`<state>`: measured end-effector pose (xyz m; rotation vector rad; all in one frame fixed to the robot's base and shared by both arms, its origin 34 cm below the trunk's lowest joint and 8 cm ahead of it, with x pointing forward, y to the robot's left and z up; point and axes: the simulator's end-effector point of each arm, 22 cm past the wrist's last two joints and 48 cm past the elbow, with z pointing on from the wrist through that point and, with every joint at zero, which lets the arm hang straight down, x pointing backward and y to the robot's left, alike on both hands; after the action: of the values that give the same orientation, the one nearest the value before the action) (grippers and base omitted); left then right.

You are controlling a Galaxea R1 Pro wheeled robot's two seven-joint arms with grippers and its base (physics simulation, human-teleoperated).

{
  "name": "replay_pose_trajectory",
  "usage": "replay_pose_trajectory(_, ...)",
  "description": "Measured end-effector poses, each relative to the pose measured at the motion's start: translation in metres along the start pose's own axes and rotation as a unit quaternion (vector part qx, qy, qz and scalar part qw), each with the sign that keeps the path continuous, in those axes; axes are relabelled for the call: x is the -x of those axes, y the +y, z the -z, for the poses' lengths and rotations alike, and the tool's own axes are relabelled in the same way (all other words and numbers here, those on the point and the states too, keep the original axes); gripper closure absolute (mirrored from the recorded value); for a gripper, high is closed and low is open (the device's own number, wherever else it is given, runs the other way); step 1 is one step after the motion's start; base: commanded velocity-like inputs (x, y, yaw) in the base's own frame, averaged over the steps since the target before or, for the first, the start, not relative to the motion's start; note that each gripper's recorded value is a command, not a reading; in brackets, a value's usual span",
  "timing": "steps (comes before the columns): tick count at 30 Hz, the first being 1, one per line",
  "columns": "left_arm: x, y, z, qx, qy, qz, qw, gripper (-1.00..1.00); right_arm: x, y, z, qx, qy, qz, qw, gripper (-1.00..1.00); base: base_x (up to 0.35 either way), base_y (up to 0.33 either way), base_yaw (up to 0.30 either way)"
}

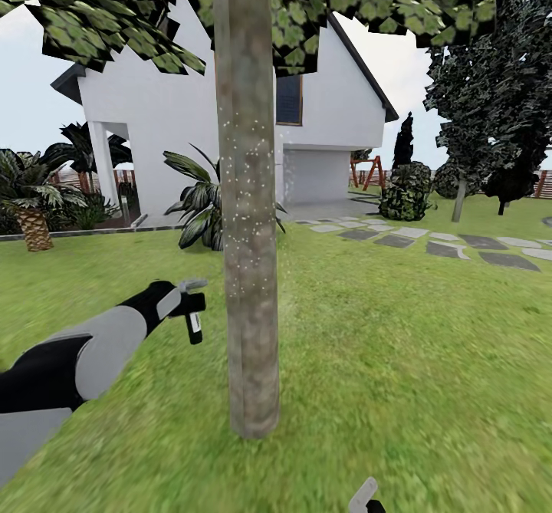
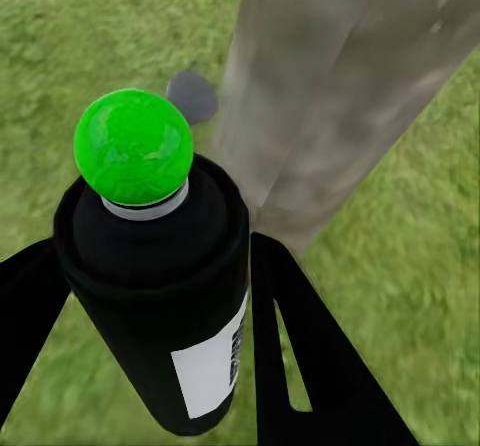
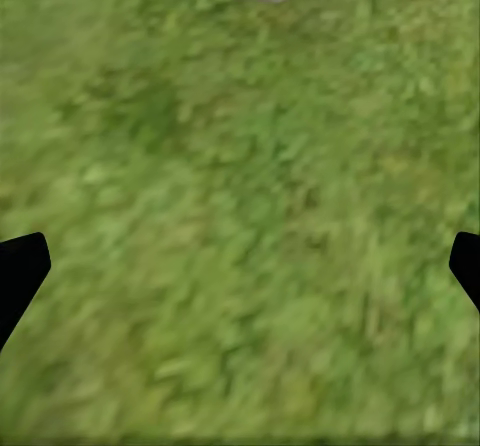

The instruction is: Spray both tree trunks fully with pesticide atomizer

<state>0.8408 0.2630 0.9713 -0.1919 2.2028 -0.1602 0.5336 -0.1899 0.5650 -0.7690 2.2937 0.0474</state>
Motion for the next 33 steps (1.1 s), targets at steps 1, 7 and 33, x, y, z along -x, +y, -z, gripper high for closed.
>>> replay_pose_trajectory(1,-0.003,0.003,-0.002,0.004,-0.003,-0.007,1.0000,1.00,0.000,0.000,0.000,0.000,0.000,0.000,1.0000,-1.00,0.000,0.000,0.000)
replay_pose_trajectory(7,-0.029,0.018,-0.016,0.023,-0.021,-0.046,0.9985,1.00,0.000,0.000,0.000,0.000,0.000,0.000,1.0000,-1.00,0.000,0.000,0.000)
replay_pose_trajectory(33,-0.186,0.001,-0.028,-0.159,-0.141,-0.202,0.9560,1.00,-0.012,-0.021,0.006,-0.012,-0.004,-0.003,0.9999,-1.00,0.000,0.004,0.000)
